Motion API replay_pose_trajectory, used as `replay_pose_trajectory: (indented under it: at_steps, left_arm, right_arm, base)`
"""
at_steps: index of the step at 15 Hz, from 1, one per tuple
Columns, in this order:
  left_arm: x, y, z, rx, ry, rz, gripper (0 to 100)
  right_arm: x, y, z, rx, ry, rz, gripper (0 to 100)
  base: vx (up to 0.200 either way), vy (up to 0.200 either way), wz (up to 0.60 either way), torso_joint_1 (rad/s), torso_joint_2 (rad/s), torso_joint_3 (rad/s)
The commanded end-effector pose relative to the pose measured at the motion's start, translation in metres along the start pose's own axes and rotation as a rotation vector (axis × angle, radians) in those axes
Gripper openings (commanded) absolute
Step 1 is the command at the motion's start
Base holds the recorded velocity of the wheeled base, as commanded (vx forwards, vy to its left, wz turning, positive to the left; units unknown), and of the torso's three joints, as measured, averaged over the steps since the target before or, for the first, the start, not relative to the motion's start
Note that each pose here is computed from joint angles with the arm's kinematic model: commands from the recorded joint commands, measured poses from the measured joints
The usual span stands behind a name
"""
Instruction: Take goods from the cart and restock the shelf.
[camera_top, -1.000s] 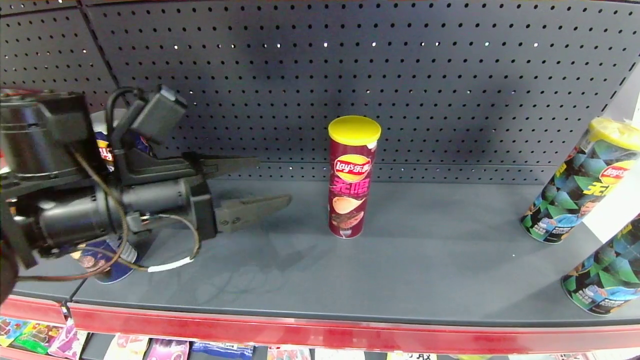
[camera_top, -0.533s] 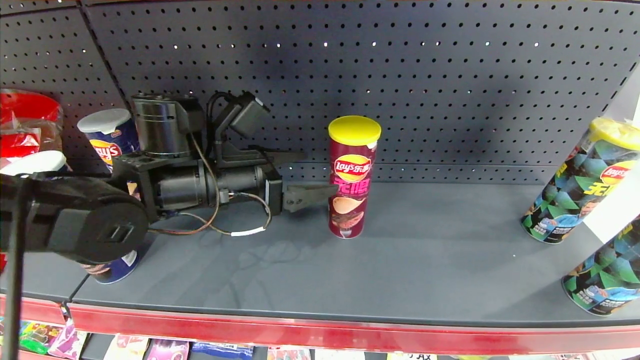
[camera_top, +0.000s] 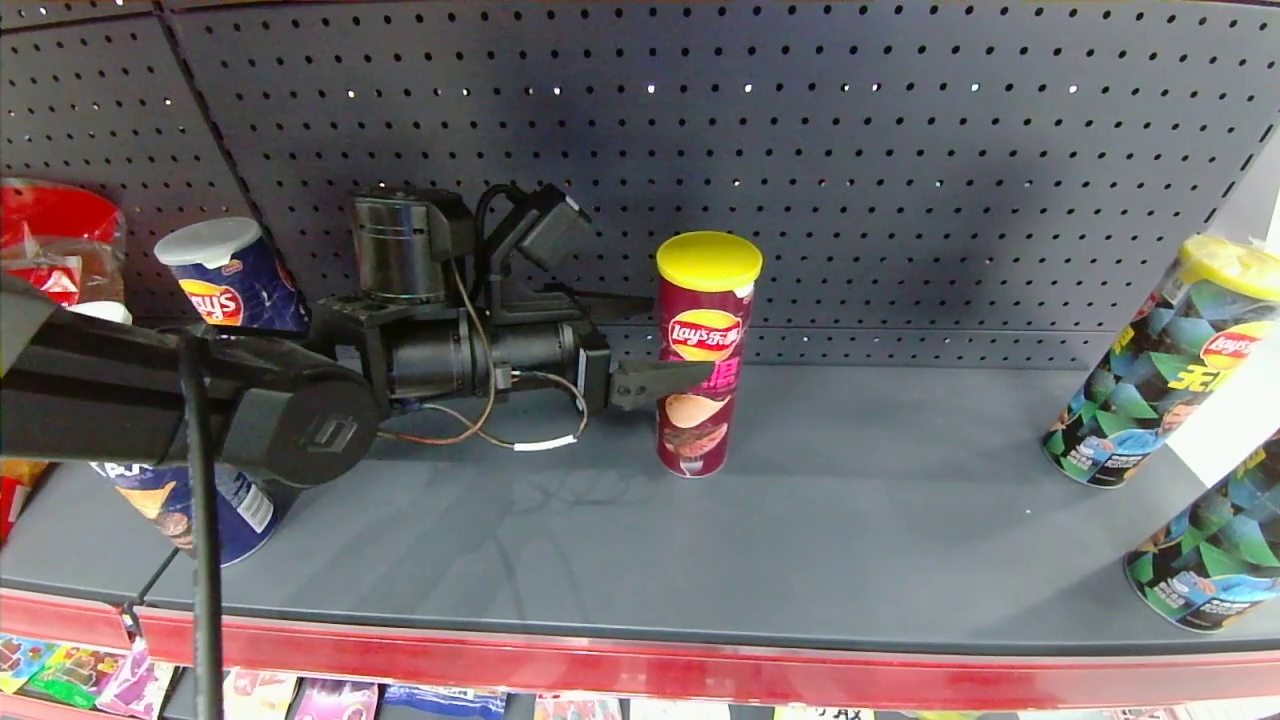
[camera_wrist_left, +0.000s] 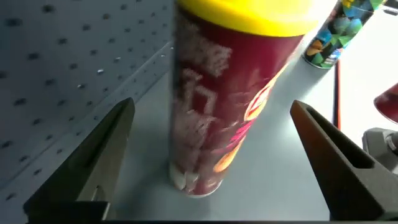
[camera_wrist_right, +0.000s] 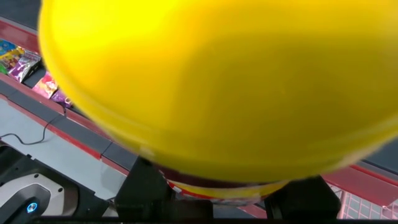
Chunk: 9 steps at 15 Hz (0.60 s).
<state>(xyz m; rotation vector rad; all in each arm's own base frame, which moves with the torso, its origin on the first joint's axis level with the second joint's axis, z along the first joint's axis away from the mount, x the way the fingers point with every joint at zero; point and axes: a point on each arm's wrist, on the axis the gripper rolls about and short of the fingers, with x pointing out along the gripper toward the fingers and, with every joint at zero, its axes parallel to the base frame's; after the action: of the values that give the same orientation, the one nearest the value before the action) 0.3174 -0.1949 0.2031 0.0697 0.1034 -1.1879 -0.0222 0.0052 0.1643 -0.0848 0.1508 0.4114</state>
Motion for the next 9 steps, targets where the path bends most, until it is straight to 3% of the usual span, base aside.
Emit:
replay_pose_trajectory:
  at_steps: [1,5,9]
  left_arm:
    - [0.01,-0.001,-0.001,0.0,0.0,-0.017,100]
    - [0.03,0.012,0.003,0.018,-0.025,-0.019,100]
    - [0.043,0.005,-0.004,-0.01,-0.012,-0.042,100]
  right_arm:
    - [0.0,0.0,0.0,0.0,-0.001,0.0,0]
    - [0.0,0.0,0.001,-0.001,-0.002,-0.003,0]
    - [-0.001,0.0,0.0,-0.001,-0.007,-0.007,0]
  base:
    - [0.0,0.0,0.0,0.0,0.0,0.0]
    - [0.0,0.0,0.0,0.0,0.0,0.0]
    - [0.0,0.0,0.0,0.0,0.0,0.0]
